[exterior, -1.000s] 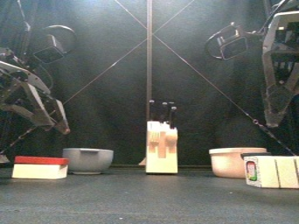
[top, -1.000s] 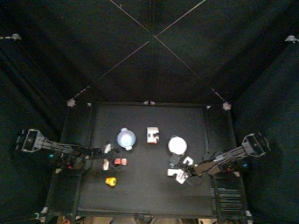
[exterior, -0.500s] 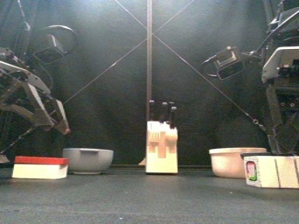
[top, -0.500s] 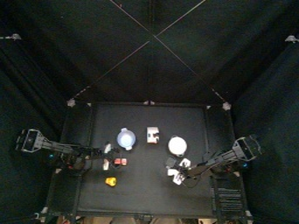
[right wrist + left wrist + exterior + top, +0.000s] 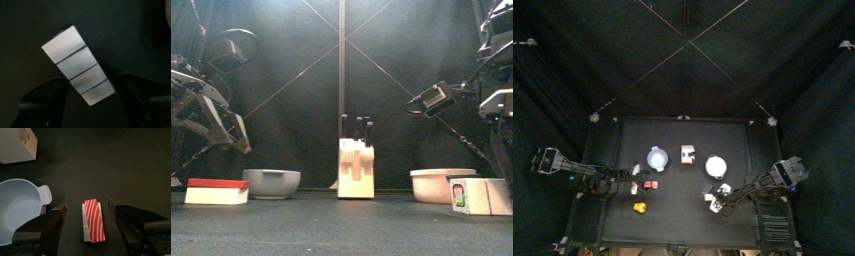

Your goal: Grab sushi roll

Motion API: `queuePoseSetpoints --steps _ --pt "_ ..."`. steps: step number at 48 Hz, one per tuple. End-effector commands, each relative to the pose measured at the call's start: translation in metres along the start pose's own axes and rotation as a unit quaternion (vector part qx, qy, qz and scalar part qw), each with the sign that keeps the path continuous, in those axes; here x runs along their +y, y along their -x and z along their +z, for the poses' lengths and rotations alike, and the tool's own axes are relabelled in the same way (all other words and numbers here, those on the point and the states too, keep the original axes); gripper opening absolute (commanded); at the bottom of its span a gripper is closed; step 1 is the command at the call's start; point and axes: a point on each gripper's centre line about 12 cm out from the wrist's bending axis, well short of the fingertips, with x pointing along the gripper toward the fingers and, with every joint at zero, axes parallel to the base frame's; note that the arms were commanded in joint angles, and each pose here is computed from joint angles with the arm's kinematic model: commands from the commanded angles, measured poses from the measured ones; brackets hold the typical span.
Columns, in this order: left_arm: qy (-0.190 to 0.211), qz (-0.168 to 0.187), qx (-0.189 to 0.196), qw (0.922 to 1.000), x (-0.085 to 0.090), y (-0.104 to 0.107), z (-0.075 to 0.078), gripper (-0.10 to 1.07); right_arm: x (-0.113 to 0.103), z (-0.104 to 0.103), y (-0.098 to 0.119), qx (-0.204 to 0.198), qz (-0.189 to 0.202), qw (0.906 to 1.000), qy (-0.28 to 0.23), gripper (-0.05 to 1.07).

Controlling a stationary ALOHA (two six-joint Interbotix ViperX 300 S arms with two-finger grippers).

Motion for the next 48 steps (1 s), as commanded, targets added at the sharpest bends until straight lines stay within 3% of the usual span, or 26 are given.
queuePoseSetpoints --steps 1,22,37,48 --pt "-0.001 0.003 -0.011 0.9999 0.001 0.0 0.007 0.98 0.002 0.005 0.003 -0.002 0.0 1.0 -0.004 0.94" --pt "-0.001 0.002 -0.009 1.0 0.001 -0.001 0.006 0.98 0.005 0.011 0.003 -0.026 -0.008 0.9992 0.028 0.9" --pt "-0.002 0.002 -0.009 1.0 0.001 0.0 0.006 0.98 0.007 0.015 0.007 -0.033 -0.004 0.999 0.028 0.64" --pt "-0.001 0.003 -0.009 1.0 0.001 0.0 0.005 0.98 0.012 0.032 0.033 -0.081 0.021 0.9957 0.038 0.52"
